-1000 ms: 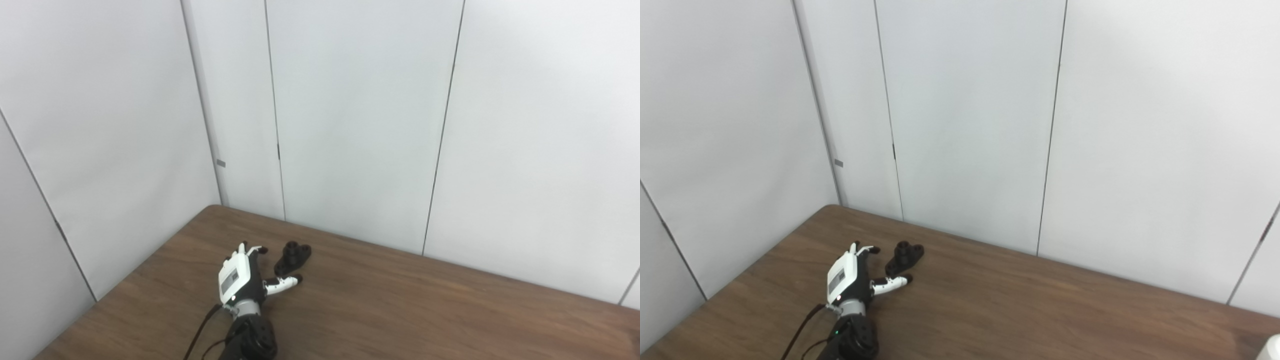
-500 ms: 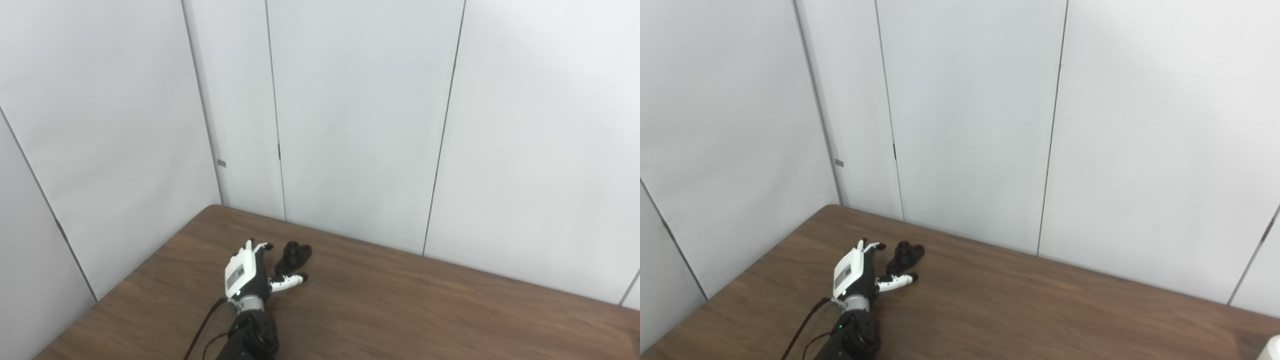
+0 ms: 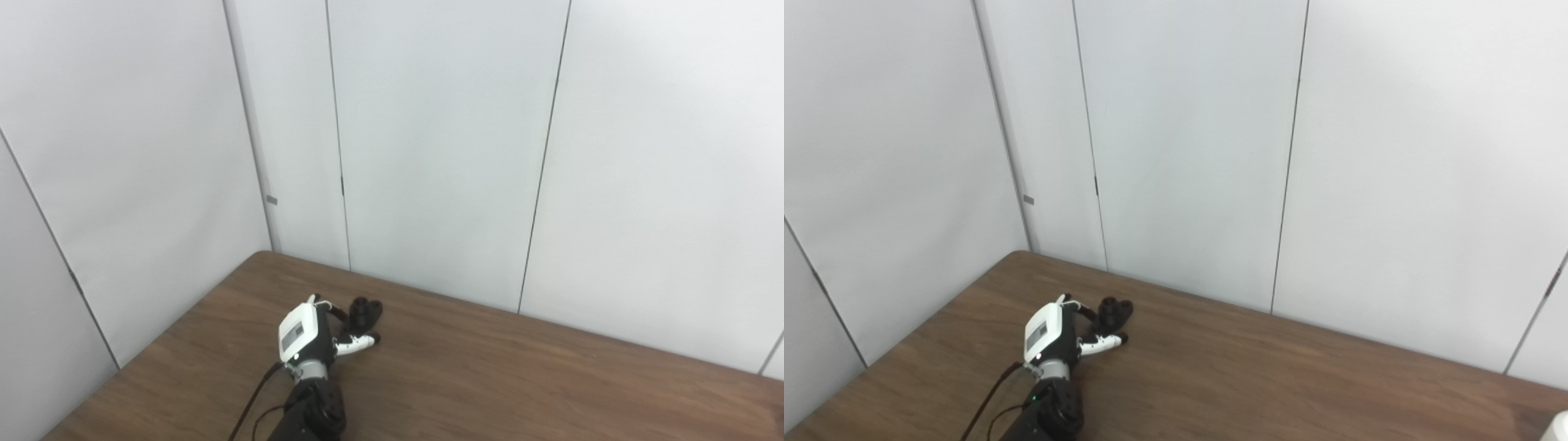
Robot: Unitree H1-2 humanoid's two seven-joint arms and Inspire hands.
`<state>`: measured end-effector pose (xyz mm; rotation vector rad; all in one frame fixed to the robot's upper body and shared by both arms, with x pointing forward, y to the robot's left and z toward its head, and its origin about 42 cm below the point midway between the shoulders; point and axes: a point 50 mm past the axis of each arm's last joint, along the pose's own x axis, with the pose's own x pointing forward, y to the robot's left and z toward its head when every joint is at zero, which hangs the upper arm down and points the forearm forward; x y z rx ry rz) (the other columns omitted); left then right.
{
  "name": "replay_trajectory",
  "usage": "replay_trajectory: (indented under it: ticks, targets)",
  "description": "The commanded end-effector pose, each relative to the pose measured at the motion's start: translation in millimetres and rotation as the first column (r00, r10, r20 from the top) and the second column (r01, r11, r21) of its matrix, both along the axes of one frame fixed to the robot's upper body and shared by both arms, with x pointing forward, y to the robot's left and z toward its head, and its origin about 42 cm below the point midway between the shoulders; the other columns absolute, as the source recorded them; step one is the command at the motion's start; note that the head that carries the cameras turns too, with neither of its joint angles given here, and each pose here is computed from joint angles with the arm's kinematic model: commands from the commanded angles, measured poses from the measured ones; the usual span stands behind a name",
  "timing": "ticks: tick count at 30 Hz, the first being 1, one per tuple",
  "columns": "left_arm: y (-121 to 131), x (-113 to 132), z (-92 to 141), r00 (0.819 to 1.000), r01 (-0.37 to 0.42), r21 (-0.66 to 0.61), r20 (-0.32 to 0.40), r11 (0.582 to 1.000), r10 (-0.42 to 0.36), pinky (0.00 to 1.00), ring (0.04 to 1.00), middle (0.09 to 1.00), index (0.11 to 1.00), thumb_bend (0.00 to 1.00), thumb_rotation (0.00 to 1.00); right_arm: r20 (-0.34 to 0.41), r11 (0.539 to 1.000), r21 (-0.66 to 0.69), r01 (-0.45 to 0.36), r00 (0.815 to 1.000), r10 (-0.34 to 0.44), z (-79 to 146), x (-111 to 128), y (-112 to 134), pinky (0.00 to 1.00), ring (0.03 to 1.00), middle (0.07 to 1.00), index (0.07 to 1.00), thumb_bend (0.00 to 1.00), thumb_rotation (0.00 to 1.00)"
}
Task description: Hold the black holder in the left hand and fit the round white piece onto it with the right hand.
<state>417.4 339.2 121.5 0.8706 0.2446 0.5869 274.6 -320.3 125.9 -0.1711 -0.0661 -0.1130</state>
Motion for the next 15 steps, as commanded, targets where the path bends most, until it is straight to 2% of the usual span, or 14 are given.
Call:
replay_trajectory:
  ticks: [1, 9, 15]
  targets:
    - [-8.9, -2.7, -17.3, 0.997, 0.012, -0.038, -0.081, 0.999, -0.015, 0.95, 0.963, 0.939, 0.489, 0.54, 0.05, -0.027, 0.999, -0.018, 0.039, 0.999, -0.039, -2.2, -6.8, -10.5, 1.0, 1.0, 1.0, 0.947, 0.76, 0.98]
    - [-8.3, -3.5, -17.6, 0.996, 0.004, -0.04, -0.093, 0.999, -0.008, 0.95, 0.967, 0.934, 0.481, 0.52, 0.05, -0.028, 0.998, -0.029, 0.048, 0.998, -0.049, -3.6, -6.0, -11.6, 1.0, 1.0, 1.0, 0.94, 0.8, 1.0]
    - [-7.5, -3.8, -17.3, 0.994, 0.011, -0.023, -0.105, 1.0, -0.014, 0.94, 0.964, 0.935, 0.482, 0.52, 0.05, -0.025, 0.998, -0.031, 0.051, 0.998, -0.052, -2.7, -6.7, -10.9, 1.0, 1.0, 1.0, 0.939, 0.79, 1.0]
